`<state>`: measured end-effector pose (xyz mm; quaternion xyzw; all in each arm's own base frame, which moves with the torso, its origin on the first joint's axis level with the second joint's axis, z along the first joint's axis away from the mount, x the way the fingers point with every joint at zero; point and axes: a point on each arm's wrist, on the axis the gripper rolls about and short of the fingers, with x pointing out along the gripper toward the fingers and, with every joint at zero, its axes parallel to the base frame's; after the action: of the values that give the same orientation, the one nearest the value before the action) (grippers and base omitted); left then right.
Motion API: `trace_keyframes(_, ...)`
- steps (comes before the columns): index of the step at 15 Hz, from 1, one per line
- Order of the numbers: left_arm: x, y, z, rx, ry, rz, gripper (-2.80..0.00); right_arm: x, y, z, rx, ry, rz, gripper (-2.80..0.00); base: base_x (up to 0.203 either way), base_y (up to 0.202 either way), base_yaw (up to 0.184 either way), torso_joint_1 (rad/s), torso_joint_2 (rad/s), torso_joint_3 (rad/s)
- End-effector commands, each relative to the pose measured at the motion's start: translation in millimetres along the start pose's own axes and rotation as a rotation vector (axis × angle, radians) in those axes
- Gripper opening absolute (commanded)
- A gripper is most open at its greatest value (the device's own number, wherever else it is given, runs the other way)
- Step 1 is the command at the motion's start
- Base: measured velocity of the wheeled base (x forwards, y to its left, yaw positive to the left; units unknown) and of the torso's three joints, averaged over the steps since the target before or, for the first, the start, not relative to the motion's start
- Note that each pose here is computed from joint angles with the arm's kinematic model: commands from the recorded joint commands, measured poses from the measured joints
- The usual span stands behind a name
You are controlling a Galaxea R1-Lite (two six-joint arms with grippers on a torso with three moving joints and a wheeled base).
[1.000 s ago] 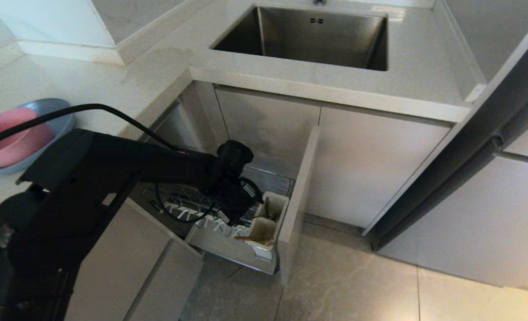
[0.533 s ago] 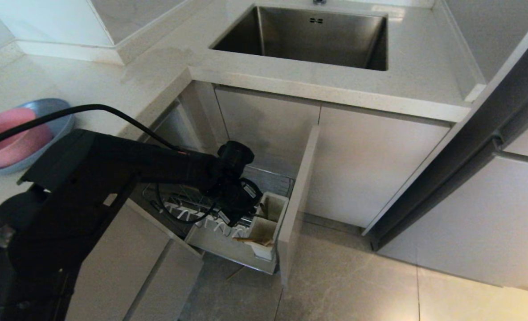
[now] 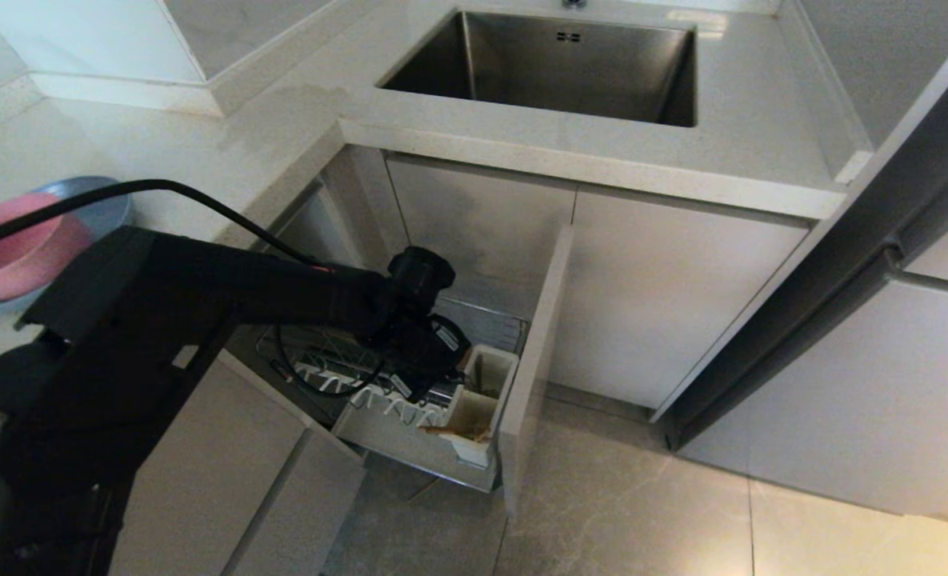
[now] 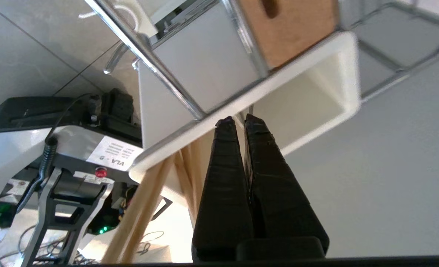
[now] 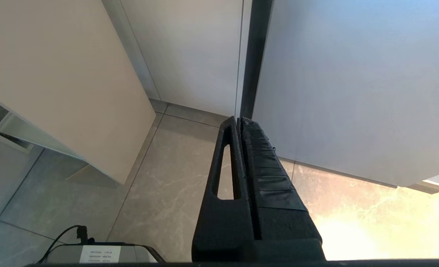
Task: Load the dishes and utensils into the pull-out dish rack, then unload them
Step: Take the fork out of the cupboard
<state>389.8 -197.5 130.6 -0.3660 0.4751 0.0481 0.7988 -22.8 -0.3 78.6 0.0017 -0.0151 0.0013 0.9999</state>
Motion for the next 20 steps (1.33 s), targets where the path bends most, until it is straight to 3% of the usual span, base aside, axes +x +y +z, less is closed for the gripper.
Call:
trace_keyframes(1,-13,-3.4,2,-0.008,-0.014,-0.022,-2.80,1,0,-2,0.000,0.008,0.000,-2.80,0.000,0.000,0.000,0.000,0.00,0.000)
trace_keyframes(20,-84,-17.6,13,0.002,-0.179,-0.112,-2.80,1,0,-2,0.000,0.007,0.000,-2.80,0.000,0.000,0.000,0.000,0.00,0.000)
